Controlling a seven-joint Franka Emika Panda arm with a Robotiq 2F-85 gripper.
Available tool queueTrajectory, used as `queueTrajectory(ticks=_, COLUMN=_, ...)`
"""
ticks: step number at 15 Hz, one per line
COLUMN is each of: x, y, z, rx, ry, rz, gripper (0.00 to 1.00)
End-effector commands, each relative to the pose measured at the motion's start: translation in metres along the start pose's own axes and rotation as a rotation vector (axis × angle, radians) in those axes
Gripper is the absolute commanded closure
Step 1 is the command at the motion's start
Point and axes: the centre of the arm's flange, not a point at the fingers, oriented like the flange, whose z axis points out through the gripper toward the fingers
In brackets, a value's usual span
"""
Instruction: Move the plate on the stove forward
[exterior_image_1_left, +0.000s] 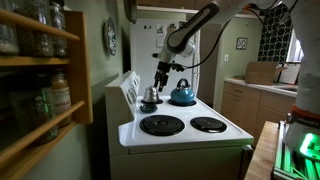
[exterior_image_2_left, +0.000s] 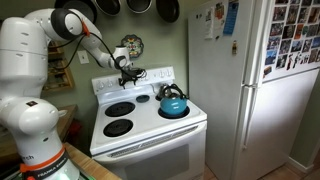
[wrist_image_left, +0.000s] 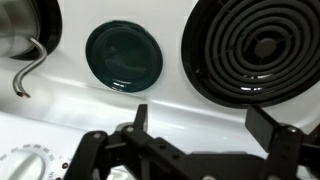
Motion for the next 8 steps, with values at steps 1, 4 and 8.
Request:
queueTrajectory(ticks=1, x=0.005, y=0.014, z=0.037, rx=0.002, ry=-0.006, rz=-0.115, gripper=0.0)
queueTrajectory(ticks=4, x=0.006, y=0.021, z=0.063, rx=-0.01, ry=-0.039, rz=-0.146, gripper=0.0)
queueTrajectory(ticks=8, x=0.006, y=0.028, z=0.089, rx=-0.008, ry=-0.063, rz=-0.193, gripper=0.0)
